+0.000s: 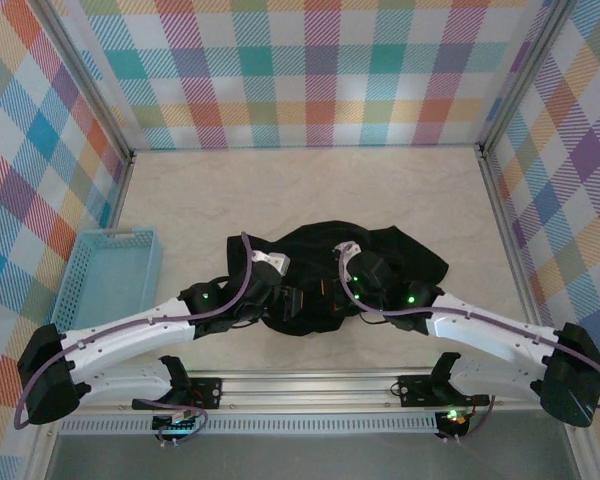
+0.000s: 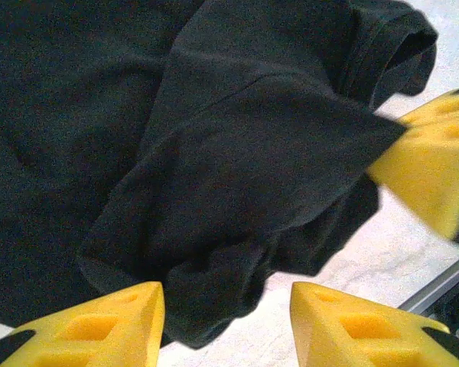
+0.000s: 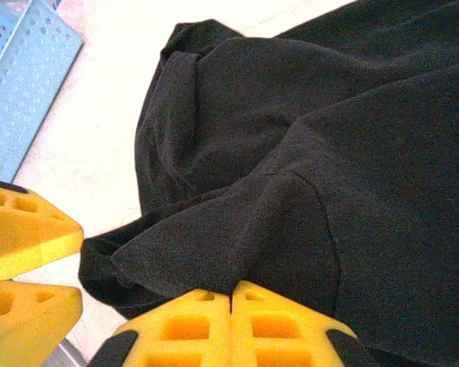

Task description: Fold the inside-out t-shirt

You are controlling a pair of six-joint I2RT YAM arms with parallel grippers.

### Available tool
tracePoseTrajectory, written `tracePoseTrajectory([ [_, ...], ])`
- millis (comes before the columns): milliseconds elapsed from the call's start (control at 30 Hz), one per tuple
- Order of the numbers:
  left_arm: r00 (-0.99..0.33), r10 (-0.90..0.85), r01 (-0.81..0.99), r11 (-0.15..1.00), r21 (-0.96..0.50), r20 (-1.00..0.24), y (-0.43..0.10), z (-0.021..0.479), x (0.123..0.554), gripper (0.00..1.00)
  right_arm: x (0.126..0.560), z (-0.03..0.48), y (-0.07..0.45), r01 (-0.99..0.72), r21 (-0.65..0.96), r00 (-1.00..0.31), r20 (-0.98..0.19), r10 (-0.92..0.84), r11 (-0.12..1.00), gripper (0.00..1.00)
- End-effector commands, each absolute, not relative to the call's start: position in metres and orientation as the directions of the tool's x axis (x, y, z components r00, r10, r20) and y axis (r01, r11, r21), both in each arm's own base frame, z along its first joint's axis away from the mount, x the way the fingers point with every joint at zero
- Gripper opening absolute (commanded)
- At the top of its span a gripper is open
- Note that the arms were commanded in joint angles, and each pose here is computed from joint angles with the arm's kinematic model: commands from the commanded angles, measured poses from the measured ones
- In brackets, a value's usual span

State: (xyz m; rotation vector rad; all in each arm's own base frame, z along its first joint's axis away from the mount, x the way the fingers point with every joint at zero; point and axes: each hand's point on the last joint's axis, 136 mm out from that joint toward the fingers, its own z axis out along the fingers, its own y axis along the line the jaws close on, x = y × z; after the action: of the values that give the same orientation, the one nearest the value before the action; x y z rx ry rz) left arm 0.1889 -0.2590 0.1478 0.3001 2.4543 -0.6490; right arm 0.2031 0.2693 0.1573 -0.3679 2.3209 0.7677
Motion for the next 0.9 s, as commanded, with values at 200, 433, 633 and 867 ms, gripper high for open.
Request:
tracePoseTrajectory([
  [200,-0.818,0.038,0.286,0.892,-0.349,-0.574,-0.252,0.121,0.198,0.45,0.194,0.147,0.26,-0.412,0.453,-0.767,-0.641,-0.032,0.791,0.0],
  [433,-0.816,0.022,0.281,0.888,-0.364,-0.577,-0.254,0.106,0.201,0.11,0.191,0.114,0.226,-0.272,0.391,-0.813,-0.583,0.008,0.879,0.0],
  [633,-0.826,0.027,0.32,0.846,-0.427,-0.564,-0.262,0.103,0.19,0.0,0.188,0.117,0.217,-0.301,0.319,-0.806,-0.589,-0.061,0.899,0.27],
  [867,-0.802,0.004,0.382,0.774,-0.506,-0.598,-0.272,0.124,0.182,0.0,0.181,0.153,0.252,-0.534,0.273,-0.701,-0.672,-0.239,0.8,0.65],
])
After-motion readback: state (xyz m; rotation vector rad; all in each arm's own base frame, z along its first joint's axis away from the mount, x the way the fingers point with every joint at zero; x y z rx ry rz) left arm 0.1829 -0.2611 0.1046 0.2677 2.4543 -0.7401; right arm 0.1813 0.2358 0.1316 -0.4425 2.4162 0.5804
